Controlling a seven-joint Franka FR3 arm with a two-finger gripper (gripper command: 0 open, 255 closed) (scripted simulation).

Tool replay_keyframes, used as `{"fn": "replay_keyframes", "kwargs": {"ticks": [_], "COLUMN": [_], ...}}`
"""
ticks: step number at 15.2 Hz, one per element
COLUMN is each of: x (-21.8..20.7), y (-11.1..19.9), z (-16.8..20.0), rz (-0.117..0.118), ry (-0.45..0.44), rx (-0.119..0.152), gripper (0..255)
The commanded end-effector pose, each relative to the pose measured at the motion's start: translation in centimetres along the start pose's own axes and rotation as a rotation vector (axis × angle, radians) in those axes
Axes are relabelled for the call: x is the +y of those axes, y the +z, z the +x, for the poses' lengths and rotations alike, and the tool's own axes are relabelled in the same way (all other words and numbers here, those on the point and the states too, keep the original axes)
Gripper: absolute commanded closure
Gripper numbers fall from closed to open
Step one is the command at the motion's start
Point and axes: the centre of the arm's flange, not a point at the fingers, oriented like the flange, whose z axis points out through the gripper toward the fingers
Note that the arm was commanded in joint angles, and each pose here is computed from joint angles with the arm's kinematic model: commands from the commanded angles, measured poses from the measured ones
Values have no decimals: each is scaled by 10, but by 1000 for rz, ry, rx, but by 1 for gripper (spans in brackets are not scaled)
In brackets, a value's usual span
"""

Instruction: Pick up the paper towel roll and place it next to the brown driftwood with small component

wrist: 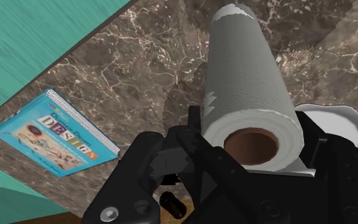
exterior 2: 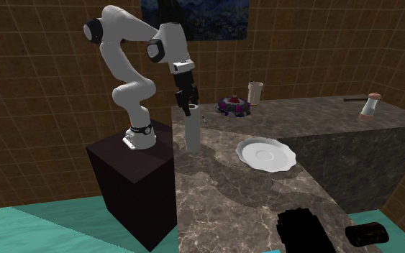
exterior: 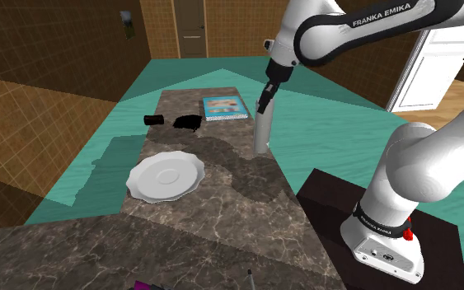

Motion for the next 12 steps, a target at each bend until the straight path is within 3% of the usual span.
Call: {"fn": "replay_keyframes", "kwargs": {"ticks": [1, 12], "x": [2, 7], "y": [-10, -66], "z": [3, 20], "rz": [0, 0], "ry": [0, 0], "rx": [0, 0], "gripper": [255, 255]}}
